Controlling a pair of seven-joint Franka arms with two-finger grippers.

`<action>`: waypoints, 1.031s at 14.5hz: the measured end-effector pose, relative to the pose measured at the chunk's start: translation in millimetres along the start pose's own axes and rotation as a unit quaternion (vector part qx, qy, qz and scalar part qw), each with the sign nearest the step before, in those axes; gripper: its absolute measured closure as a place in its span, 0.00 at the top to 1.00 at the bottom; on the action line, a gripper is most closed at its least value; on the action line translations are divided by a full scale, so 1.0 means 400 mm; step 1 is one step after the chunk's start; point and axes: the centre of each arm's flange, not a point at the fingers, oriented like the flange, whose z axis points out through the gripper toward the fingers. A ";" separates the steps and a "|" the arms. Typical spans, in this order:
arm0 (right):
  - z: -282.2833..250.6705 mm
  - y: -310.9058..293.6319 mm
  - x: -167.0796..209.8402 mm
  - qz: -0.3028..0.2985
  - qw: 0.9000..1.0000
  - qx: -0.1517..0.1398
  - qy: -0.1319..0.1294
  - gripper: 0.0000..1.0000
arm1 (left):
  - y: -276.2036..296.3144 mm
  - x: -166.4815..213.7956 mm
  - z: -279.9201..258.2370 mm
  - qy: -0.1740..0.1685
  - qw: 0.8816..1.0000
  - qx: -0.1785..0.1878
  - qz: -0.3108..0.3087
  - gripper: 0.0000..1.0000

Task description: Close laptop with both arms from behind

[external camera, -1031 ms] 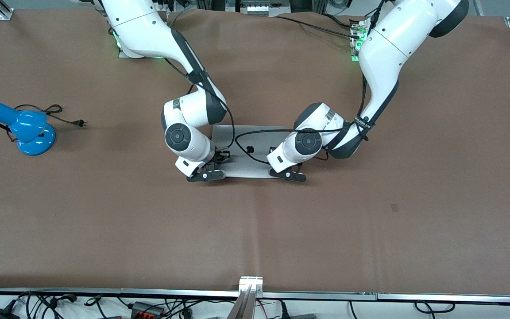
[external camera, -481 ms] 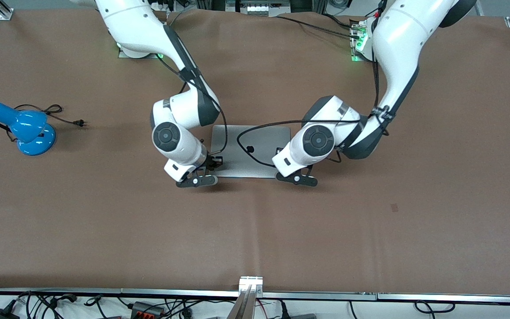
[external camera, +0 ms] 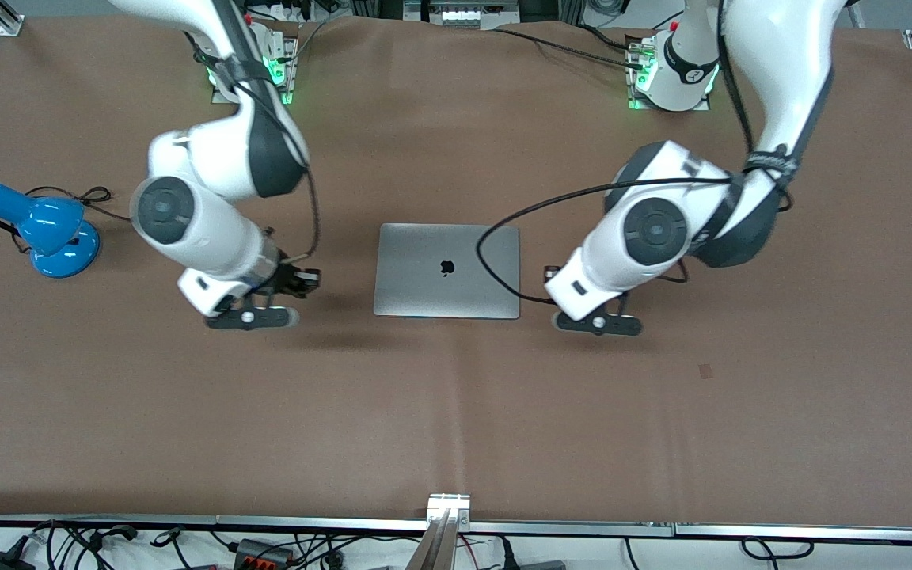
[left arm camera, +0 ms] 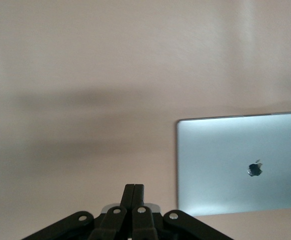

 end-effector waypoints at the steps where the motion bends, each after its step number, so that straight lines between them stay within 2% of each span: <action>1: -0.051 0.041 0.000 0.009 1.000 0.000 -0.004 0.07 | -0.040 -0.003 -0.041 0.001 1.000 0.004 -0.003 0.01; 4: -0.191 0.133 0.004 0.026 1.000 -0.004 -0.012 0.27 | -0.171 -0.039 -0.180 -0.005 1.000 0.024 -0.004 0.03; 7: -0.273 0.185 0.012 0.032 0.999 -0.033 0.002 0.58 | -0.287 -0.099 -0.330 0.005 0.999 0.030 -0.014 0.05; 9: -0.310 0.202 0.017 0.037 0.998 -0.040 0.014 0.76 | -0.329 -0.144 -0.408 0.014 0.999 0.033 -0.028 0.07; 10: -0.327 0.217 0.021 0.042 0.998 -0.040 0.021 0.85 | -0.351 -0.161 -0.440 0.022 0.998 0.036 -0.037 0.13; 11: -0.344 0.242 0.026 0.050 0.998 -0.041 0.027 0.97 | -0.376 -0.174 -0.464 0.027 0.998 0.038 -0.047 0.23; 12: -0.362 0.274 0.032 0.061 0.997 -0.039 0.033 1.00 | -0.406 -0.184 -0.478 0.027 0.997 0.041 -0.059 0.31; 15: -0.394 0.375 0.054 0.083 0.995 -0.017 0.043 1.00 | -0.474 -0.207 -0.488 0.023 0.995 0.040 -0.083 0.58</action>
